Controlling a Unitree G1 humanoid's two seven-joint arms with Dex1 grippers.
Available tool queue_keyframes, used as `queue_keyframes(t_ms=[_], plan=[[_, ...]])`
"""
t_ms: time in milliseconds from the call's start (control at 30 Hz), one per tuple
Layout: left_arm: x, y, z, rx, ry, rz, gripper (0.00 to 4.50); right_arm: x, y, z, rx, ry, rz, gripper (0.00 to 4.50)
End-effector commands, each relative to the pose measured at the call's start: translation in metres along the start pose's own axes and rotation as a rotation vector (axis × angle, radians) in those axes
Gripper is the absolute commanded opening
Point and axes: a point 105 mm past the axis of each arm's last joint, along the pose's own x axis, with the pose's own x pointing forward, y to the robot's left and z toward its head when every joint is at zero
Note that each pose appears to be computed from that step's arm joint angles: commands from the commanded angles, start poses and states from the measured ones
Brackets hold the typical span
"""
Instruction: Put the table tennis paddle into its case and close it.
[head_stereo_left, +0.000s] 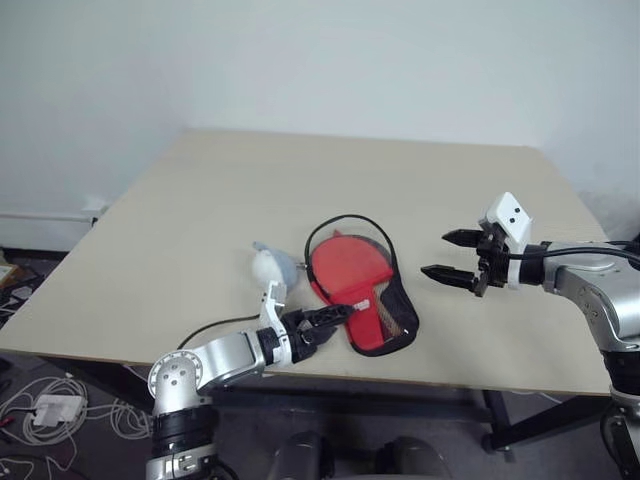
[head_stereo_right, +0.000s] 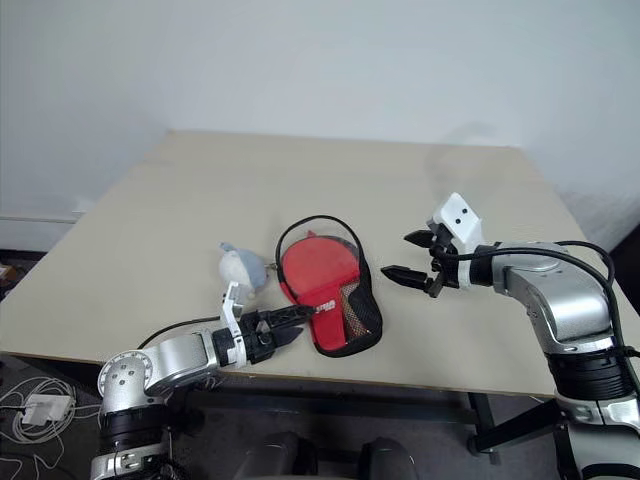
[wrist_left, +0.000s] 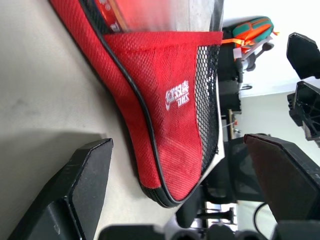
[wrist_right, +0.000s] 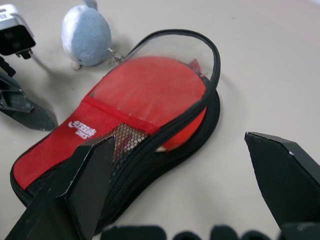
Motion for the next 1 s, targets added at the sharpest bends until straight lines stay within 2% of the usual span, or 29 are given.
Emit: queue_keyframes(t_ms=[33, 133, 600, 833, 1000], plan=[[0.008, -0.004, -0.008, -0.032, 0.039, -0.032, 4.48, -0.002, 0.003, 0.012, -0.025, -0.042, -0.001, 4.5], [0.02, -0.009, -0.002, -0.094, 0.027, -0.074, 4.48, 0.0, 0.005, 0.012, -0.02, -0.046, 0.003, 4.5], [0.049, -0.01, 0.002, -0.124, 0.052, -0.086, 4.48, 0.004, 0.011, 0.012, -0.002, -0.058, 0.012, 4.5], [0.052, 0.017, -0.01, -0.135, 0.108, 0.092, 4.48, 0.006, 0.011, 0.013, 0.0, -0.062, 0.01, 4.5], [0.052, 0.02, -0.013, -0.107, 0.135, 0.126, 4.48, 0.007, 0.011, 0.014, 0.0, -0.064, 0.009, 4.5]])
